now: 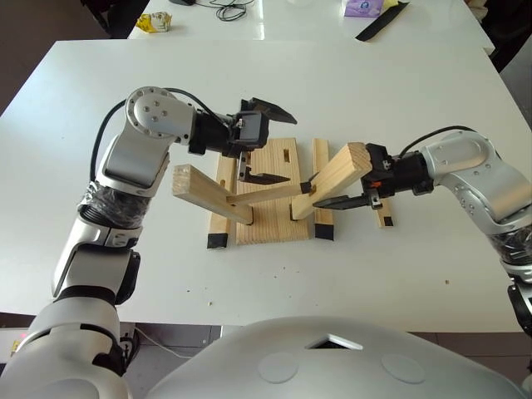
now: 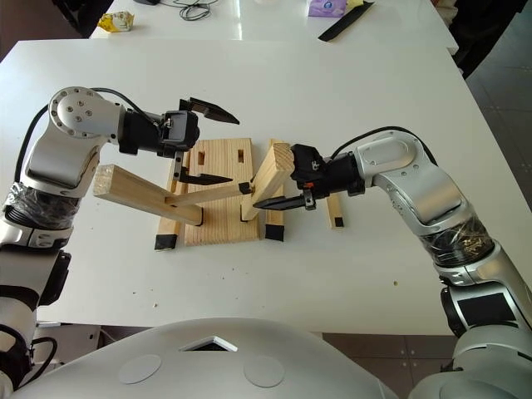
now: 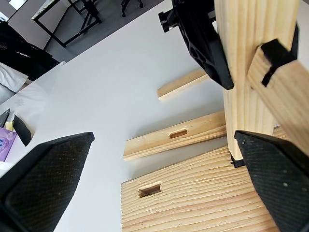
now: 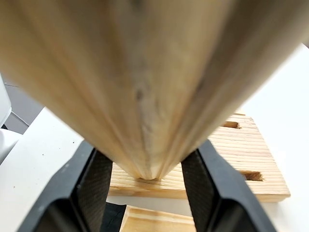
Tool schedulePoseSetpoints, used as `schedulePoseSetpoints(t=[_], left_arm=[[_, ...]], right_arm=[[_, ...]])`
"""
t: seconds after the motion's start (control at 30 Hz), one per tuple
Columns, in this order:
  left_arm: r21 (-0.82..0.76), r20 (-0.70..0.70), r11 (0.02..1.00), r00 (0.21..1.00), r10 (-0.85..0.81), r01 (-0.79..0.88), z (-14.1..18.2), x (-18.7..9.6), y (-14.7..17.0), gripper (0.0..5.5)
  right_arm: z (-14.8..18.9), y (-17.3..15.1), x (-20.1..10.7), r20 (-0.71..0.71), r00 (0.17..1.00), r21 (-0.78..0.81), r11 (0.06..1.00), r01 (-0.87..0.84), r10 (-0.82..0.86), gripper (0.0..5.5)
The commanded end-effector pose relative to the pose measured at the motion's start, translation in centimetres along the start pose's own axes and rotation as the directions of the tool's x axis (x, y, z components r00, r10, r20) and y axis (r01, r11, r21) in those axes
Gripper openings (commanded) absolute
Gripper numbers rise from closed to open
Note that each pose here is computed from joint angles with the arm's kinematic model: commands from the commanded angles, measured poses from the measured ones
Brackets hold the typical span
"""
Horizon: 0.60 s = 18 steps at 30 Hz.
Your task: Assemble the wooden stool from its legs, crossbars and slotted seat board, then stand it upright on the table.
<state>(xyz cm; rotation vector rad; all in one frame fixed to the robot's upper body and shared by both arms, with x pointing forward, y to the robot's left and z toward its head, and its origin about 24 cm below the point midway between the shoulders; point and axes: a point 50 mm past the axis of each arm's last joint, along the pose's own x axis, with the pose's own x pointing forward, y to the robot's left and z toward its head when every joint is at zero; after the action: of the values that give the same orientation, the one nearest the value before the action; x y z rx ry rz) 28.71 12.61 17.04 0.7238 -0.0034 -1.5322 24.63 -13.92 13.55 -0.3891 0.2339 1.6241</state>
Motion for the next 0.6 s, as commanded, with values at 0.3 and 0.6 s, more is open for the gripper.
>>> schedulePoseSetpoints(t=[0.3, 0.6], left_arm=[[-0.013, 0.003, 1.000, 1.000, -0.020, 0.020, -0.1, 0.6, -0.7, 5.40], [-0.019, 0.031, 0.997, 0.996, 0.081, -0.081, 0.7, 0.1, 1.2, 5.40]], right_arm=[[-3.7, 0.3, 1.7, -0.190, 0.981, 0.145, 0.989, -0.022, 0.050, 2.04], [-4.0, 0.4, 2.0, -0.199, 0.978, 0.146, 0.989, -0.036, 0.065, 2.04]])
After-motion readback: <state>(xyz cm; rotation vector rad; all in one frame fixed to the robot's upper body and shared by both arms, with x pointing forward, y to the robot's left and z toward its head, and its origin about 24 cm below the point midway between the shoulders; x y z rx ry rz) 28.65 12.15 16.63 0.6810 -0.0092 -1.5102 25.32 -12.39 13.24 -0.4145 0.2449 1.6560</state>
